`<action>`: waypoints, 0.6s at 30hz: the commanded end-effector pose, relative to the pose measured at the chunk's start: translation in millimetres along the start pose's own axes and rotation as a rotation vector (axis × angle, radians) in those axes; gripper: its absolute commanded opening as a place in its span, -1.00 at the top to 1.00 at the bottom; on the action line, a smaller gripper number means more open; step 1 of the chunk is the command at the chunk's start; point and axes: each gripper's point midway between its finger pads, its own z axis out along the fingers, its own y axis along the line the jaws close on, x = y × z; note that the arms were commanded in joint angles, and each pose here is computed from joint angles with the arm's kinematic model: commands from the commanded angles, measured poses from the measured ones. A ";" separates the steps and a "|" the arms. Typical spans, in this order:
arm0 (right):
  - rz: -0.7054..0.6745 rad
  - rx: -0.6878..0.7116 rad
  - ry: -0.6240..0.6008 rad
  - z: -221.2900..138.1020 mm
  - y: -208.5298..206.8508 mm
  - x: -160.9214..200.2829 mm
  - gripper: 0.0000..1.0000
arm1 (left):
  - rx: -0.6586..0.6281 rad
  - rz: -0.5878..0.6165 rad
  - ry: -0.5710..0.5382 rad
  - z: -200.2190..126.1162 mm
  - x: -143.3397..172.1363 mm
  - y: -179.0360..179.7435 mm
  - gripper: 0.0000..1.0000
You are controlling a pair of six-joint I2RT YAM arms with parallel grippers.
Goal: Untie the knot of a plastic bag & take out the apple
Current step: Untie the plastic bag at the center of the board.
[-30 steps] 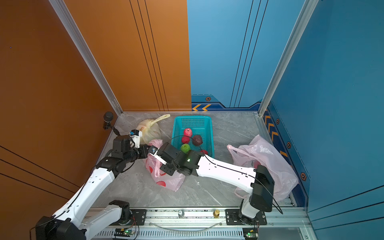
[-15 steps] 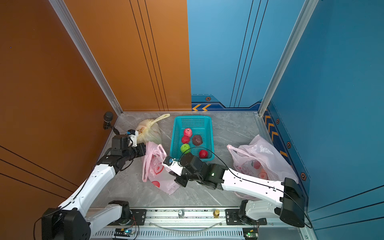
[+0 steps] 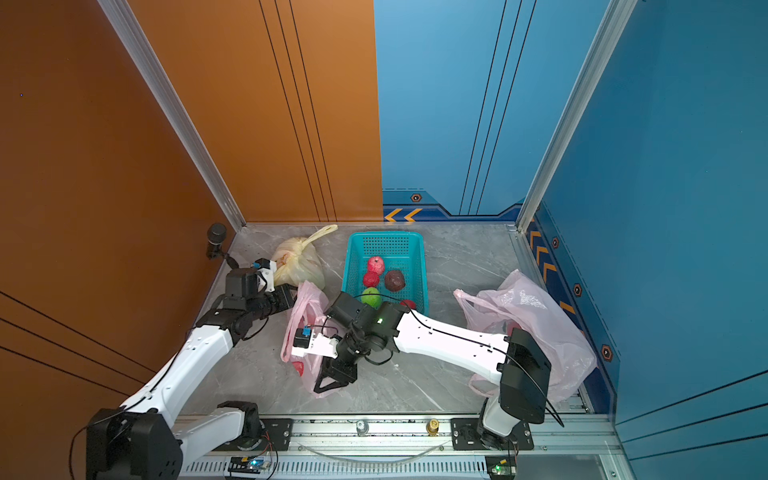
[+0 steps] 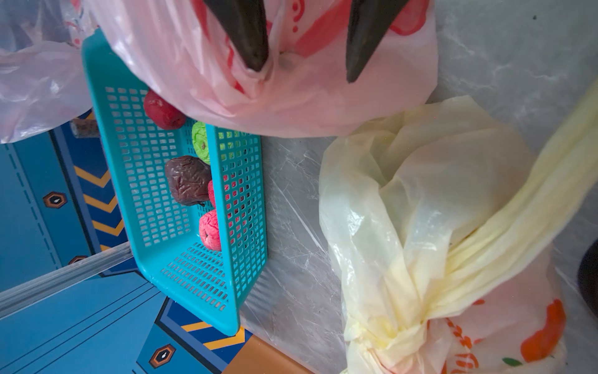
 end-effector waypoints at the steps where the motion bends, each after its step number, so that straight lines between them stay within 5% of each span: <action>1: 0.021 -0.067 -0.039 -32.8 18.9 -3.0 -0.03 | 0.035 -0.010 -0.018 -7.0 -5.3 -7.0 0.08; 8: -0.013 0.086 -0.408 -123.8 13.8 -42.8 -0.29 | 0.032 -0.015 -0.044 -24.2 -7.8 -10.9 -0.01; 12: 0.133 0.347 -0.565 -171.3 -32.1 -45.8 -0.30 | -0.004 -0.010 -0.088 -43.1 -11.5 -8.9 -0.10; 16: 0.359 0.659 -0.579 -198.9 -100.5 -15.5 -0.24 | -0.027 0.006 -0.152 -67.2 -20.3 -12.2 -0.16; 18: 0.446 0.678 -0.543 -189.8 -121.5 -2.8 -0.24 | -0.027 0.010 -0.172 -78.2 -23.4 -16.0 -0.17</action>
